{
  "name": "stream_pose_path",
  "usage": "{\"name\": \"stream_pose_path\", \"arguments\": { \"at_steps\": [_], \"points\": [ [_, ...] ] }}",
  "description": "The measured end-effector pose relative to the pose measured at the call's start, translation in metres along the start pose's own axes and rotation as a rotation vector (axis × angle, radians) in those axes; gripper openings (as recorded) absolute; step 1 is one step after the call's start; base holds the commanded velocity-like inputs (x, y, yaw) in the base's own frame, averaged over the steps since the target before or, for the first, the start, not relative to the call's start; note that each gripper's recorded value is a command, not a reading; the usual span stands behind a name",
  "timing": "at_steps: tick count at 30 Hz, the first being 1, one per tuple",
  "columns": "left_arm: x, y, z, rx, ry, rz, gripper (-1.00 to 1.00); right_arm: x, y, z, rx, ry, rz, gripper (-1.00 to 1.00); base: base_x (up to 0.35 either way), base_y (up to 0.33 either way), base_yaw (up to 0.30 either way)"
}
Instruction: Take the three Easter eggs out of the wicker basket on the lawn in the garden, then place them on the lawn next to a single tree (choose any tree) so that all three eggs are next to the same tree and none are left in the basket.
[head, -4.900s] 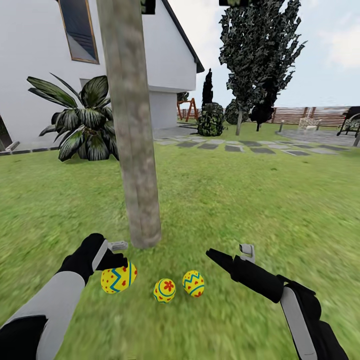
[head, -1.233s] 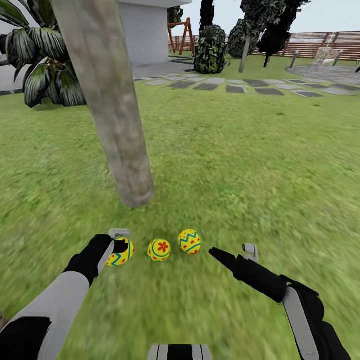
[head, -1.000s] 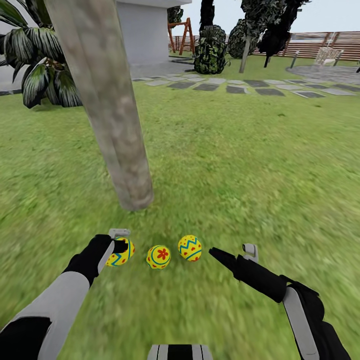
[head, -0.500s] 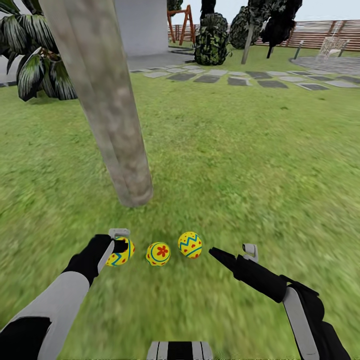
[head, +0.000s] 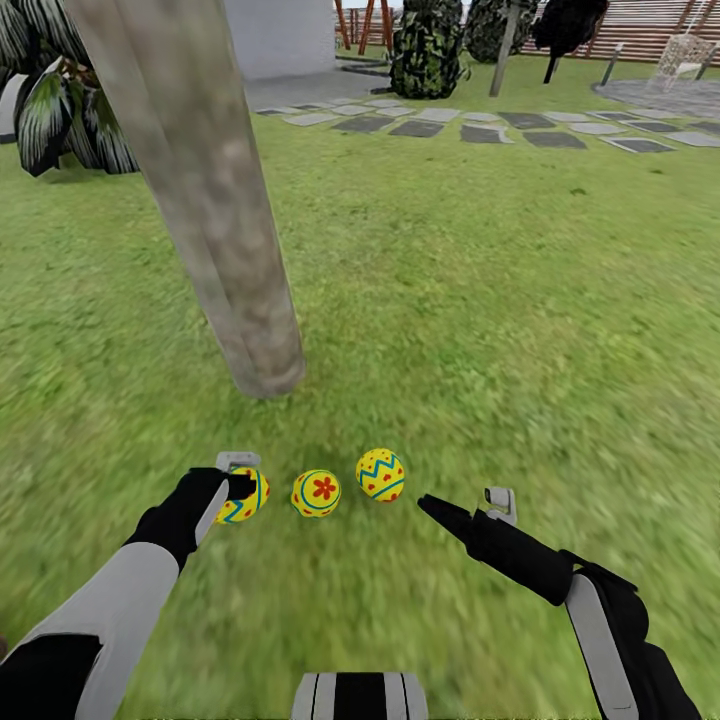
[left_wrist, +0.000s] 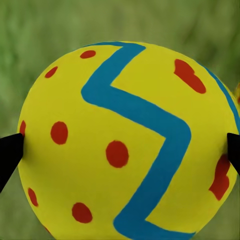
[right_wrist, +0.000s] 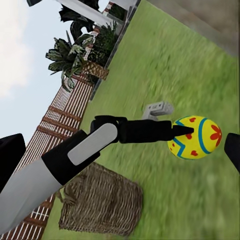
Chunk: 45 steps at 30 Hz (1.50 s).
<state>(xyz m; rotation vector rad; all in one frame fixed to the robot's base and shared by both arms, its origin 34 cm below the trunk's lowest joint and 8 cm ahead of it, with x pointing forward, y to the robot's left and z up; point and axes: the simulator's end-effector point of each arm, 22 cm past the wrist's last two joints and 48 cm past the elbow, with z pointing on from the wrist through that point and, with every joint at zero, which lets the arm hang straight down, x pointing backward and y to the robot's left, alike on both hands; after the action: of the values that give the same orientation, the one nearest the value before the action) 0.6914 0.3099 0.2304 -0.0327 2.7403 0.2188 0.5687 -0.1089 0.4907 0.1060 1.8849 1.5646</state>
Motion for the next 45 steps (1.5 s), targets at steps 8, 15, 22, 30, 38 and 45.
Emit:
{"name": "stream_pose_path", "arguments": {
  "at_steps": [8,15,22,30,38,45],
  "points": [
    [0.015,-0.002,0.015,-0.001,0.026,0.006,-1.00,0.001,-0.020,-0.004,0.035,-0.012,0.030,1.00,0.000,0.000,0.000],
    [0.029,-0.004,0.028,-0.002,0.053,0.011,-1.00,0.016,-0.034,-0.007,0.055,0.066,0.149,1.00,0.000,0.000,0.000],
    [0.042,-0.006,0.040,-0.002,0.077,0.015,-1.00,0.023,-0.051,-0.008,0.092,0.086,0.182,1.00,0.000,0.000,0.000],
    [0.053,-0.009,0.051,0.000,0.096,0.019,-1.00,0.034,-0.061,-0.006,0.099,0.133,0.261,1.00,0.000,0.000,0.000],
    [0.037,-0.009,0.052,-0.001,0.053,0.016,-1.00,0.038,-0.067,-0.006,0.105,0.138,0.272,1.00,0.000,0.000,0.000],
    [0.034,-0.009,0.051,-0.001,0.044,0.016,-1.00,0.040,-0.074,-0.009,0.138,0.160,0.259,1.00,0.000,0.000,0.000]
  ]
}}
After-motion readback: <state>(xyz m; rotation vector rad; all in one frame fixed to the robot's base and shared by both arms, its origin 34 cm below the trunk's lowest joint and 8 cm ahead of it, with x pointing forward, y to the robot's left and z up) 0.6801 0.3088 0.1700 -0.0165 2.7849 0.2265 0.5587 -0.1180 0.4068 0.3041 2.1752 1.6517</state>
